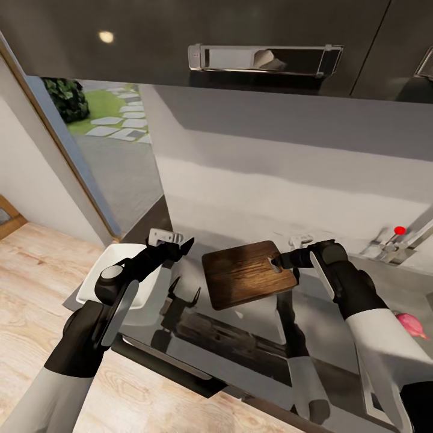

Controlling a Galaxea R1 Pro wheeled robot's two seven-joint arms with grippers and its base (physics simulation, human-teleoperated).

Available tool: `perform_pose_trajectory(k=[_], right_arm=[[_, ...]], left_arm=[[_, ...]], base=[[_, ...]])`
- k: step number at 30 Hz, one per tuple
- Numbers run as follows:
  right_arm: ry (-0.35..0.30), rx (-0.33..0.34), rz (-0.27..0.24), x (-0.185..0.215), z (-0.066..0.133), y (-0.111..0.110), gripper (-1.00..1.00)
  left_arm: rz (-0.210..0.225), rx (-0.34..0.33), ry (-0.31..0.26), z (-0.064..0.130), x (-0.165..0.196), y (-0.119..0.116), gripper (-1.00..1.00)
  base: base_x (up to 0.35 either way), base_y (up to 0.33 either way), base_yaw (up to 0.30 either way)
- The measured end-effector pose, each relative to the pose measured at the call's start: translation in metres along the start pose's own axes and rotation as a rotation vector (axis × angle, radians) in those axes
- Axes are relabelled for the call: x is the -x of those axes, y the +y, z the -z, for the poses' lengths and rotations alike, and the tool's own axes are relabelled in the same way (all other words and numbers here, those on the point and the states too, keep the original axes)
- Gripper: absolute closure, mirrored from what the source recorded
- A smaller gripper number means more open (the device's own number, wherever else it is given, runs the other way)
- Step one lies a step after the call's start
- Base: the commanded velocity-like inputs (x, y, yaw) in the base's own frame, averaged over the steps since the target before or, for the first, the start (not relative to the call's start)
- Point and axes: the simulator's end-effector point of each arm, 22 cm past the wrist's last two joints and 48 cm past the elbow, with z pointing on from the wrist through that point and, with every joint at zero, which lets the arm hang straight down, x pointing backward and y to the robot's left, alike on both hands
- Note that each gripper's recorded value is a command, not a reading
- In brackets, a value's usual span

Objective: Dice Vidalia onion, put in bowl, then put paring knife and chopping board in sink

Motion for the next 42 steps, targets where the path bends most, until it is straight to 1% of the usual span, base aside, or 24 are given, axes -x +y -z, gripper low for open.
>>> perform_pose_trajectory(k=[24, 25, 28, 30, 34, 42], right_arm=[[0.005, -0.002, 0.000, -0.0023, -0.0028, -0.0005, -1.00], [0.005, -0.002, 0.000, -0.0023, -0.0028, -0.0006, 1.00], [0.005, 0.005, -0.004, -0.0023, -0.0029, 0.0014, 1.00], [0.006, -0.015, 0.009, -0.0025, -0.0027, -0.0034, 1.00], [0.005, 0.000, 0.000, -0.0021, -0.0028, 0.0002, 1.00], [0.001, -0.006, 0.004, -0.0005, -0.0011, -0.0009, 1.00]], left_arm=[[0.002, 0.000, 0.005, -0.0012, -0.0032, 0.0005, -1.00], [0.002, 0.000, 0.005, -0.0012, -0.0032, 0.0005, -1.00], [0.002, 0.000, 0.005, -0.0012, -0.0032, 0.0005, -1.00], [0.002, 0.000, 0.005, -0.0012, -0.0032, 0.0005, -1.00], [0.002, 0.000, 0.005, -0.0013, -0.0033, 0.0005, -1.00], [0.001, 0.000, 0.003, -0.0007, -0.0020, 0.0003, -1.00]], base=[[0.000, 0.000, 0.000], [0.000, 0.000, 0.000], [0.000, 0.000, 0.000], [0.000, 0.000, 0.000], [0.000, 0.000, 0.000], [0.000, 0.000, 0.000]])
